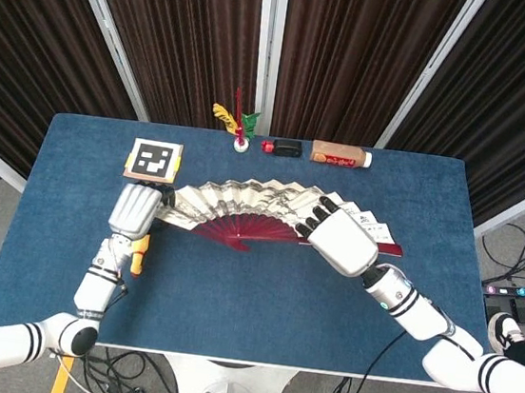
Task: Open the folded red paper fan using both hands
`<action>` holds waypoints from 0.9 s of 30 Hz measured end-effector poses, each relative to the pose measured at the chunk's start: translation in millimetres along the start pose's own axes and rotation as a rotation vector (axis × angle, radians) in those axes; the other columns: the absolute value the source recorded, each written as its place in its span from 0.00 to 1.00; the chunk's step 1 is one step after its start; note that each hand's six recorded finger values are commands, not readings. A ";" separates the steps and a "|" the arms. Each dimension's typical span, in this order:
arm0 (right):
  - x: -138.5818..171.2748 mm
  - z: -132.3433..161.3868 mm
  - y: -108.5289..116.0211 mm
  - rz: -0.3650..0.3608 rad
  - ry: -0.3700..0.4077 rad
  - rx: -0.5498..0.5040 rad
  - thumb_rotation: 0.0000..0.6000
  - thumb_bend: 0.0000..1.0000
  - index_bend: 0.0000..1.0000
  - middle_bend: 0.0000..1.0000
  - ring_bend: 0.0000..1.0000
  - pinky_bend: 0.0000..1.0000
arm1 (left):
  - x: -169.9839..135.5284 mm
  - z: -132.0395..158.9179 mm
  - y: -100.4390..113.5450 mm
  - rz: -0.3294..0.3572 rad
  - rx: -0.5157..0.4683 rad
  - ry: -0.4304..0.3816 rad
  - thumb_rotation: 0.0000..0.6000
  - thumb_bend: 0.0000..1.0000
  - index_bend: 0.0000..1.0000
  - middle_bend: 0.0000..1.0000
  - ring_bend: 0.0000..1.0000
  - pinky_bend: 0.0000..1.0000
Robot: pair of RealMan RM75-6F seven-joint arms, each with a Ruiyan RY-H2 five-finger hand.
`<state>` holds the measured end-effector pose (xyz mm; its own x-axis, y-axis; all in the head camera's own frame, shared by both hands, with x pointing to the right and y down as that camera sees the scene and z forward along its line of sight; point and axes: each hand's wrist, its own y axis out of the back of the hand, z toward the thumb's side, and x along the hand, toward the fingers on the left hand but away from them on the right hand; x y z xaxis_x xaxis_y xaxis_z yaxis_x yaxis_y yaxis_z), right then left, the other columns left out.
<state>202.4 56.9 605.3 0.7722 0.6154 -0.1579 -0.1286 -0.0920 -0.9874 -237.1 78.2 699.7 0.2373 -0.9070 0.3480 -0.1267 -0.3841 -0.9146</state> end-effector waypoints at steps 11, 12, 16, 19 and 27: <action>41.9 10.9 -58.0 0.024 -0.087 -0.054 1.00 0.07 0.03 0.22 0.07 0.00 | -13.2 13.9 -28.9 -0.020 0.105 -0.069 1.00 0.02 0.10 0.13 0.11 0.23; 45.6 10.4 -61.1 0.036 -0.102 -0.060 1.00 0.04 0.01 0.18 0.04 0.00 | -14.6 14.9 -29.7 -0.022 0.107 -0.075 1.00 0.00 0.09 0.11 0.09 0.22; 59.3 9.0 -72.8 0.100 -0.168 -0.089 1.00 0.00 0.00 0.01 0.00 0.00 | -17.5 16.7 -30.8 -0.025 0.108 -0.085 1.00 0.00 0.05 0.06 0.05 0.19; 68.6 7.1 -78.5 0.149 -0.221 -0.125 1.00 0.00 0.00 0.00 0.00 0.00 | -19.7 17.3 -31.0 -0.031 0.104 -0.087 1.00 0.00 0.04 0.04 0.03 0.17; 90.0 -2.5 -89.2 0.325 -0.302 -0.210 1.00 0.00 0.00 0.00 0.00 0.00 | -26.9 12.0 -25.7 -0.051 0.113 -0.075 1.00 0.00 0.02 0.01 0.01 0.14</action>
<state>284.9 118.6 679.1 0.4938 0.7252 -0.4798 -0.1806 -0.4542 -0.8724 -228.8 114.5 711.4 0.3125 -0.8697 0.3820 -0.0044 -0.4034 -0.9150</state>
